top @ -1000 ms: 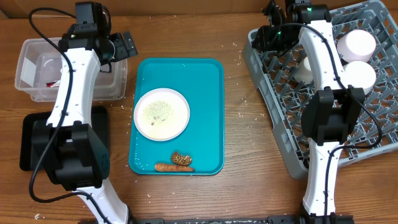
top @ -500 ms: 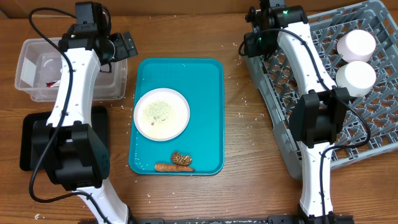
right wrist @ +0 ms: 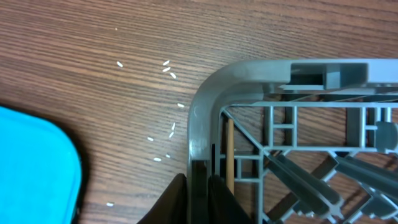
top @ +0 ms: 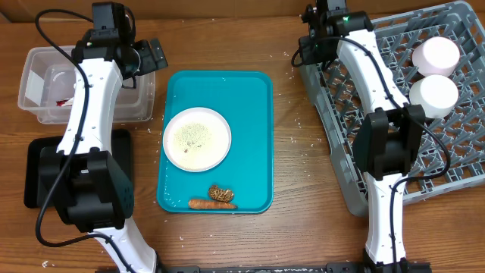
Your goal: Sort waste into correct bins and load items into the dishwasher
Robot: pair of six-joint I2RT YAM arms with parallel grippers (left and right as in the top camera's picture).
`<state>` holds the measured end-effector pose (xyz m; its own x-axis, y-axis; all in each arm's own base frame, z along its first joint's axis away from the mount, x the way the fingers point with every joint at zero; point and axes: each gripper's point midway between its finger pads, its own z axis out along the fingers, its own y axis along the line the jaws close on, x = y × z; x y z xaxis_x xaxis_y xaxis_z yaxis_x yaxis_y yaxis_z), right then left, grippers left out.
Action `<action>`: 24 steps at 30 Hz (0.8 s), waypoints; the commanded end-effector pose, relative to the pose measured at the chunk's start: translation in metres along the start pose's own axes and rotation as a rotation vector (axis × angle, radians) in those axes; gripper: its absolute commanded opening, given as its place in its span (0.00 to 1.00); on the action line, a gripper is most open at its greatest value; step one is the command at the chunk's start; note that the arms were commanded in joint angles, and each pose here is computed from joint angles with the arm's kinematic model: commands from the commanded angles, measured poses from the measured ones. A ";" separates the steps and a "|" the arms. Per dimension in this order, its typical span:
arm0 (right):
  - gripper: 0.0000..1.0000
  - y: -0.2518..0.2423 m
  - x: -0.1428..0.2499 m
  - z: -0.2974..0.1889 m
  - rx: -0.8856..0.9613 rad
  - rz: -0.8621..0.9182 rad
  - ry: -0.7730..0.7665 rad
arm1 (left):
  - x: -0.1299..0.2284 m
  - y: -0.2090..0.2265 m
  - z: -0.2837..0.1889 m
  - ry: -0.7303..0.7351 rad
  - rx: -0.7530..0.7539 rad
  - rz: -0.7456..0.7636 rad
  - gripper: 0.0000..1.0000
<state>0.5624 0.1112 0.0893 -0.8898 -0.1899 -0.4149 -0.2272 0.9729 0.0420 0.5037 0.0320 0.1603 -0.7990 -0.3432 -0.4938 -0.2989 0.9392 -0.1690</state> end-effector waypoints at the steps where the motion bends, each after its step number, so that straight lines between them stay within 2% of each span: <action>1: 0.14 -0.007 0.000 -0.005 0.030 0.022 -0.013 | -0.005 -0.004 -0.010 -0.024 0.008 -0.008 1.00; 5: 0.14 -0.013 -0.010 -0.003 0.042 0.041 -0.060 | -0.005 -0.004 -0.010 -0.024 0.008 -0.008 1.00; 14: 0.15 -0.055 -0.054 -0.013 0.107 0.247 -0.262 | -0.004 -0.004 -0.010 -0.024 0.008 -0.008 1.00; 18: 0.21 -0.061 -0.064 -0.017 0.107 0.263 -0.307 | -0.004 -0.004 -0.010 -0.024 0.008 -0.008 1.00; 24: 0.22 -0.067 -0.072 -0.020 0.127 0.310 -0.350 | -0.004 -0.005 -0.010 -0.024 0.008 -0.008 1.00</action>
<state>0.6318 0.0597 0.1159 -0.7485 0.1048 -0.6548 0.0562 0.9939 0.0948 0.5038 0.0320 0.1603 -0.7987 -0.3435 -0.4941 -0.2991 0.9391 -0.1693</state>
